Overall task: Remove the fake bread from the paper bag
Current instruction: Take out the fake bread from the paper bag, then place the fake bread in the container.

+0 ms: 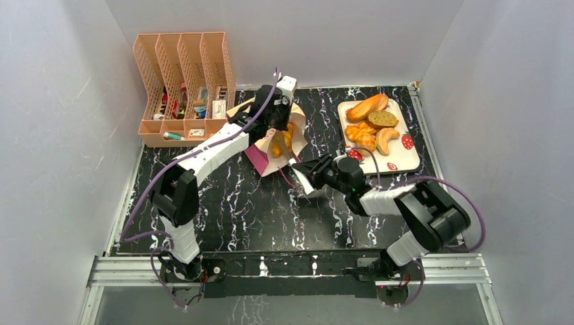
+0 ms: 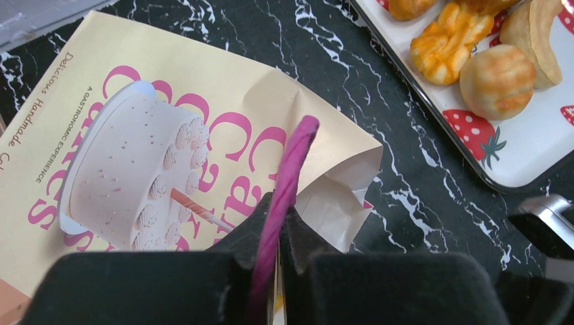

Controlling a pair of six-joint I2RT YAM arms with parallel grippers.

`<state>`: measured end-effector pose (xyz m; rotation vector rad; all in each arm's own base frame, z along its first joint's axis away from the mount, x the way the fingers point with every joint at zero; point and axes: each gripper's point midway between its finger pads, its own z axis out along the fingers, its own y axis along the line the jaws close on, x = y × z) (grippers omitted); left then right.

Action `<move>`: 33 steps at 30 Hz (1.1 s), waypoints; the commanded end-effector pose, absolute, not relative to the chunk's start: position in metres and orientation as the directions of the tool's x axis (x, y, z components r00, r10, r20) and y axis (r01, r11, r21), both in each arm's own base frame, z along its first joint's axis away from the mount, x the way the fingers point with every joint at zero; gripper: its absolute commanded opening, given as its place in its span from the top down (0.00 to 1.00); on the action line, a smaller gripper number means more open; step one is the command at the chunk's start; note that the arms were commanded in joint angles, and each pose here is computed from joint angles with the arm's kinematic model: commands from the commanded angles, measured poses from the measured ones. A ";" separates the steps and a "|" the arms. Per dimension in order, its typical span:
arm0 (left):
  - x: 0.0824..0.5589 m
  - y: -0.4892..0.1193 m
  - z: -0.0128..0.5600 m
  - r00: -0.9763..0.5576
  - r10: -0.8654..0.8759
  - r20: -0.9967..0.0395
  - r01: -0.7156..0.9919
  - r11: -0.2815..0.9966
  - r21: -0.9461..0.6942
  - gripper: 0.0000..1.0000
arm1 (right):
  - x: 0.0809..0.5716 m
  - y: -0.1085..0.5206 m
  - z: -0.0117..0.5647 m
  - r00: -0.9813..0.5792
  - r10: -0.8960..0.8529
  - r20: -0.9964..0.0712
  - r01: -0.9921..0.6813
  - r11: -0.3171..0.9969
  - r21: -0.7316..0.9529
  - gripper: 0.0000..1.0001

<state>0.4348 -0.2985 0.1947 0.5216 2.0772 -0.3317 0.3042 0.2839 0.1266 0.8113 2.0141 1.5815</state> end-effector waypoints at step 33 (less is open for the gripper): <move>0.489 -0.299 0.339 -0.409 0.018 -0.913 0.391 0.907 -0.157 1.00 | 0.278 0.113 0.267 -0.104 0.896 -0.431 0.060 0.438 0.897 1.00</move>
